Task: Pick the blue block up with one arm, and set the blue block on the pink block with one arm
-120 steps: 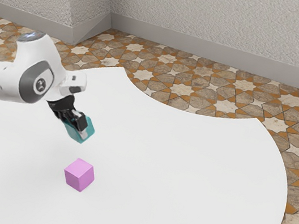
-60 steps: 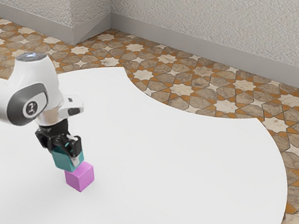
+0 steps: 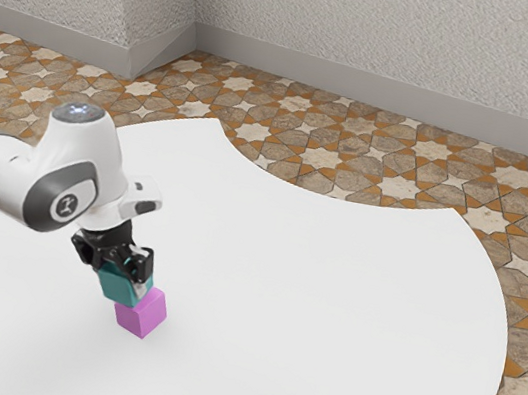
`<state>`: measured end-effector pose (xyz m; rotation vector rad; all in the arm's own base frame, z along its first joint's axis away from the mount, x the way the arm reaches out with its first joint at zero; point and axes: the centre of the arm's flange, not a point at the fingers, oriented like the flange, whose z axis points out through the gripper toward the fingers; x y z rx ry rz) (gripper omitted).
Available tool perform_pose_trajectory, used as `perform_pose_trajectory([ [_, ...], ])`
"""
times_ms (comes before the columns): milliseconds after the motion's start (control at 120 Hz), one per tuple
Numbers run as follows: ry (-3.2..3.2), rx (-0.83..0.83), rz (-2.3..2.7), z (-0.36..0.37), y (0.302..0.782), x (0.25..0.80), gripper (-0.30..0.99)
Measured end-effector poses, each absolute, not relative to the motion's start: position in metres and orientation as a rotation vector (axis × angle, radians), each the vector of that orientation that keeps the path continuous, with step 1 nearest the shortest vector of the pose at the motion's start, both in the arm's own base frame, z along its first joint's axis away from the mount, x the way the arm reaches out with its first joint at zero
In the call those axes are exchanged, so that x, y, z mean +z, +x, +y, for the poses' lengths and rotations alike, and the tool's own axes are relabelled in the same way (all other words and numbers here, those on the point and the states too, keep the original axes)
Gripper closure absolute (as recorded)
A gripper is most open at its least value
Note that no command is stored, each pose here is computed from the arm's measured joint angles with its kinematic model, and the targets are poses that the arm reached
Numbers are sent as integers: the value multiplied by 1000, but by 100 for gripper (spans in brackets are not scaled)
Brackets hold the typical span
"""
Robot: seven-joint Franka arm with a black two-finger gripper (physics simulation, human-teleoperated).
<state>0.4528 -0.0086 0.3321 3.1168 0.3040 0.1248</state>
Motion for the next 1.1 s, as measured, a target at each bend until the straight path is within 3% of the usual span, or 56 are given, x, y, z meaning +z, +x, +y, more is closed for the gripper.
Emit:
perform_pose_trajectory([
  [267, 3117, 153, 327, -20, 455, 333, 37],
  [517, 3101, 178, 342, -25, 456, 338, 13],
  [700, 3083, 443, 323, -30, 455, 422, 5],
  [850, 3027, 721, 309, -13, 511, 582, 3],
  [967, 3080, 642, 275, -2, 542, 636, 2],
  [1100, 3160, 428, 241, 1, 540, 625, 1],
])
